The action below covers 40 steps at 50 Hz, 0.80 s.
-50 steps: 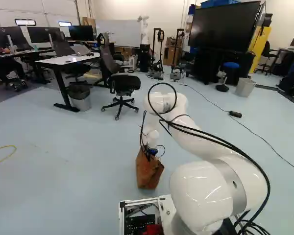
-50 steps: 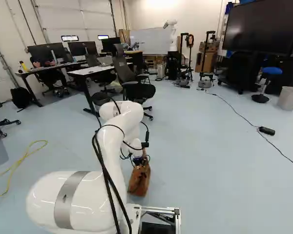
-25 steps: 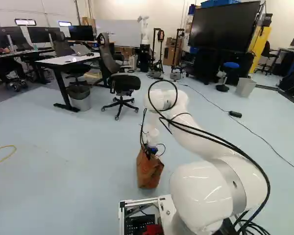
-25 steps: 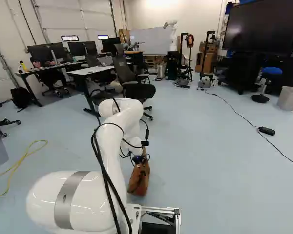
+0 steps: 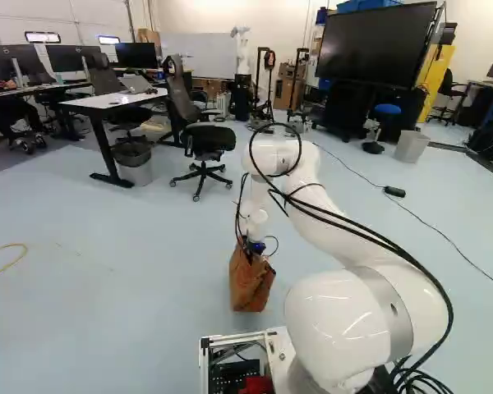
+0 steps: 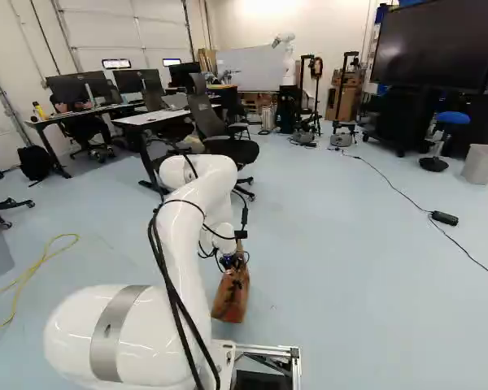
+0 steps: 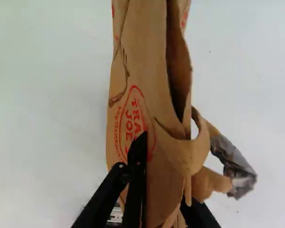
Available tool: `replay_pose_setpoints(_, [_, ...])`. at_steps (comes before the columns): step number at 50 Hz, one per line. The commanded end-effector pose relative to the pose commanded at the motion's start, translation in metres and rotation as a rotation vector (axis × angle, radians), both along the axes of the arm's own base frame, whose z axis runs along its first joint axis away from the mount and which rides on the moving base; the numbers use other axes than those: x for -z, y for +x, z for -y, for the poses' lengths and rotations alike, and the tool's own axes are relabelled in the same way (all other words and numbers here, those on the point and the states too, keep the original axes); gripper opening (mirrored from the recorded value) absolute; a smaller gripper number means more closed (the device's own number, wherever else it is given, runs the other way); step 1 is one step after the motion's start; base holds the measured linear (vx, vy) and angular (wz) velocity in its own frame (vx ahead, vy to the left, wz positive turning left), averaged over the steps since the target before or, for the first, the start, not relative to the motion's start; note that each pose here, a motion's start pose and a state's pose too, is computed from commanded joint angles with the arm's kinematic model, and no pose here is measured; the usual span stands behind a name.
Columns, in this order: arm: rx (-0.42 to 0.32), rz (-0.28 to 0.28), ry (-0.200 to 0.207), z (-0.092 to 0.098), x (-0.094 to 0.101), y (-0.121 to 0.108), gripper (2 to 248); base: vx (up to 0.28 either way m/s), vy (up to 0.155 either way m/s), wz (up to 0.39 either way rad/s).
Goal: Pick up the grocery bag from the ground
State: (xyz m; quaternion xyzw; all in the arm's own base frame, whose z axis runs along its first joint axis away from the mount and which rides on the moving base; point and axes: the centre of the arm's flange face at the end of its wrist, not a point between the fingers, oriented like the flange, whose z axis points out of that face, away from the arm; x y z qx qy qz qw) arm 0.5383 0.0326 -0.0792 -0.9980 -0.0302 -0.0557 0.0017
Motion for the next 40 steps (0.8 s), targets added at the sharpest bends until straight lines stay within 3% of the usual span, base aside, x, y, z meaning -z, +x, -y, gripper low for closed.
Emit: replay_pose_setpoints(40, [0.0, 0.022, 0.001, 0.0, -0.06, -0.004, 19, 0.0, 0.0, 0.0])
